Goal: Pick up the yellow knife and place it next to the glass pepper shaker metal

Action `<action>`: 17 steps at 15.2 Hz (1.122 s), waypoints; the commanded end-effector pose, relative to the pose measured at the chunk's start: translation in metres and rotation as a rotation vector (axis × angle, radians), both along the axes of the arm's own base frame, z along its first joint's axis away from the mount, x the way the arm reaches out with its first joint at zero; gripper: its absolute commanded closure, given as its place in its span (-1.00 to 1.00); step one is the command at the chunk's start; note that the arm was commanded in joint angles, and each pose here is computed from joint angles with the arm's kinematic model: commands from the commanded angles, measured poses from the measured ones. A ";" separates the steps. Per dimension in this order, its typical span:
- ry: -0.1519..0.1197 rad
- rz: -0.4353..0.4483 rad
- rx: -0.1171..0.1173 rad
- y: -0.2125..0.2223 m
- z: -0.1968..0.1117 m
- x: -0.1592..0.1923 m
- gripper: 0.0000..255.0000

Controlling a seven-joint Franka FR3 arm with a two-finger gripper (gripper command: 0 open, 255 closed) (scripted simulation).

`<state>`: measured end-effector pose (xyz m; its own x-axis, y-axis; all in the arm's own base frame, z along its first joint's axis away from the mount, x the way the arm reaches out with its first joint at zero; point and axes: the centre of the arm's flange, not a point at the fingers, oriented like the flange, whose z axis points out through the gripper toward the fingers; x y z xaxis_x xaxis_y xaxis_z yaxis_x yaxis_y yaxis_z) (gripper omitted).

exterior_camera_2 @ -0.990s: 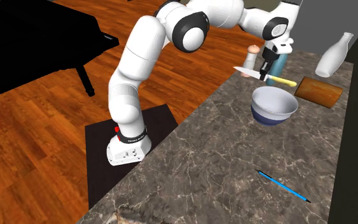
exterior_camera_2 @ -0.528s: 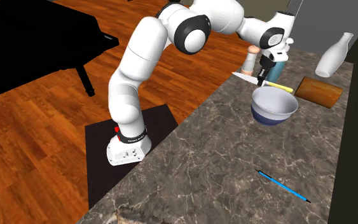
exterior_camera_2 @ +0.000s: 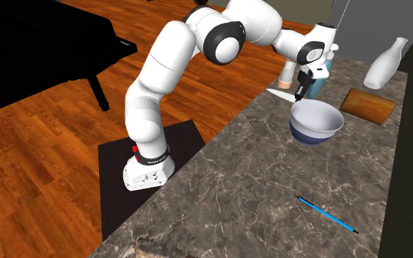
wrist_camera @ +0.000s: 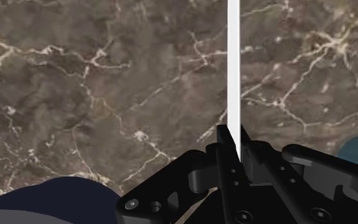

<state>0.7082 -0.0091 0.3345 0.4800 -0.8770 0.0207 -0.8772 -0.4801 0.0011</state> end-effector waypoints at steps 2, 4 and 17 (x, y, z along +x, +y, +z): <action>0.000 0.000 0.000 0.000 -0.001 0.000 1.00; 0.000 0.000 0.000 0.000 -0.001 0.000 1.00; 0.000 0.000 0.000 0.001 0.049 -0.001 -1.00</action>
<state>0.7079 -0.0078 0.3813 0.4800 -0.8770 0.0216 -0.8772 -0.4802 -0.0004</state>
